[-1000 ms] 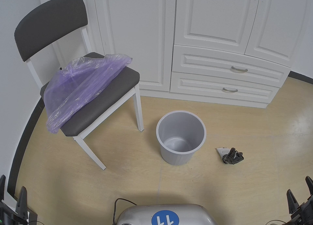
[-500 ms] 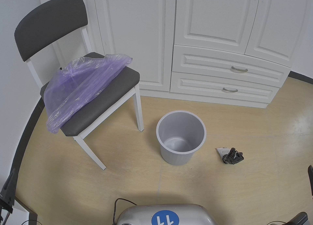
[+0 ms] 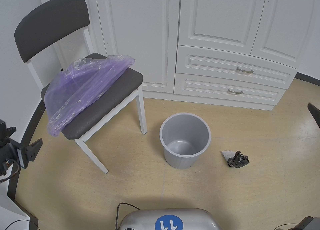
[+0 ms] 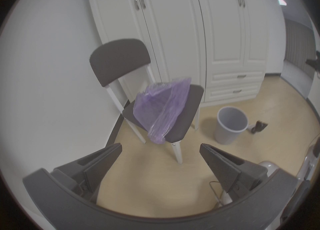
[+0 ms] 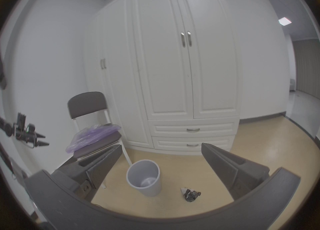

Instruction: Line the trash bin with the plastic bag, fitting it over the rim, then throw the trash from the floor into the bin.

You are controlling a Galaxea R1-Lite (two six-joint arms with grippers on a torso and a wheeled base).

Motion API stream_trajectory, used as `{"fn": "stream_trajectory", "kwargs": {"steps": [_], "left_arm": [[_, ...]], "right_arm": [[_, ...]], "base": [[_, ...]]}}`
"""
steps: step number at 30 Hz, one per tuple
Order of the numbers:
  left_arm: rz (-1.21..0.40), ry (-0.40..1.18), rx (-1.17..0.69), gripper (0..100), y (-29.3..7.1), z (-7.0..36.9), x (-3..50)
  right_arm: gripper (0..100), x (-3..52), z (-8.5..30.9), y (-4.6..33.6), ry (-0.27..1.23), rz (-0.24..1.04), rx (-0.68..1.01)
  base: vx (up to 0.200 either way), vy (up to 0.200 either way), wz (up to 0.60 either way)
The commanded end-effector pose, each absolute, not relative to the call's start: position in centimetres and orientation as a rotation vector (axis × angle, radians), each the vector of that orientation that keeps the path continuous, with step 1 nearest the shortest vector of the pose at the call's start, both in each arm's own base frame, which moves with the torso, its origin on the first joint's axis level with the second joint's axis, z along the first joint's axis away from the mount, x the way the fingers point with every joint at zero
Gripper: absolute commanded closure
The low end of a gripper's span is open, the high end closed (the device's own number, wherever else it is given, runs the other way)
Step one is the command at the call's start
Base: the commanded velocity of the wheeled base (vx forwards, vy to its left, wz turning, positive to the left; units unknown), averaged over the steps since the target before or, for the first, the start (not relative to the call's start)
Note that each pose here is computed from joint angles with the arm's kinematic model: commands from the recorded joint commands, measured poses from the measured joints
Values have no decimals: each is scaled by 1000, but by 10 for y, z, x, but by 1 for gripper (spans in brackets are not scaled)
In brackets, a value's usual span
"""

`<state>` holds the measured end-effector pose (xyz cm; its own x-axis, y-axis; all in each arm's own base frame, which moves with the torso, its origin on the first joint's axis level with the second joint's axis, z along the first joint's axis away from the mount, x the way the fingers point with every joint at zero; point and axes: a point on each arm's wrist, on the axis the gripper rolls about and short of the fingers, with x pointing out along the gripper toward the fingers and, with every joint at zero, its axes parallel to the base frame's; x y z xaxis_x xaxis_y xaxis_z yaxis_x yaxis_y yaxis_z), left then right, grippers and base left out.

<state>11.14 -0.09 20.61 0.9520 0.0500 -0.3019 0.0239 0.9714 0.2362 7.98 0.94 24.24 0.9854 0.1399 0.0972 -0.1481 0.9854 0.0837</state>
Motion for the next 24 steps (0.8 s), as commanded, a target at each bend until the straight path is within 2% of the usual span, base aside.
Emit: {"fn": "stream_trajectory", "kwargs": {"steps": [1, 5, 12, 24], "left_arm": [[36, 514, 379, 0, -11, 179, 190], [165, 583, 458, 0, -11, 162, 221], [190, 546, 524, 0, -11, 154, 261], [203, 559, 543, 0, -9, 150, 287]], "right_arm": [[0, 133, 241, 27, -13, 124, 164], [0, 132, 240, 26, -4, 165, 158], [0, 135, 241, 25, 0, 173, 157], [0, 131, 241, 23, -12, 166, 158]], "base": [[0, 0, 0], [0, 0, 0], [0, 0, 0], [0, 0, 0]]}}
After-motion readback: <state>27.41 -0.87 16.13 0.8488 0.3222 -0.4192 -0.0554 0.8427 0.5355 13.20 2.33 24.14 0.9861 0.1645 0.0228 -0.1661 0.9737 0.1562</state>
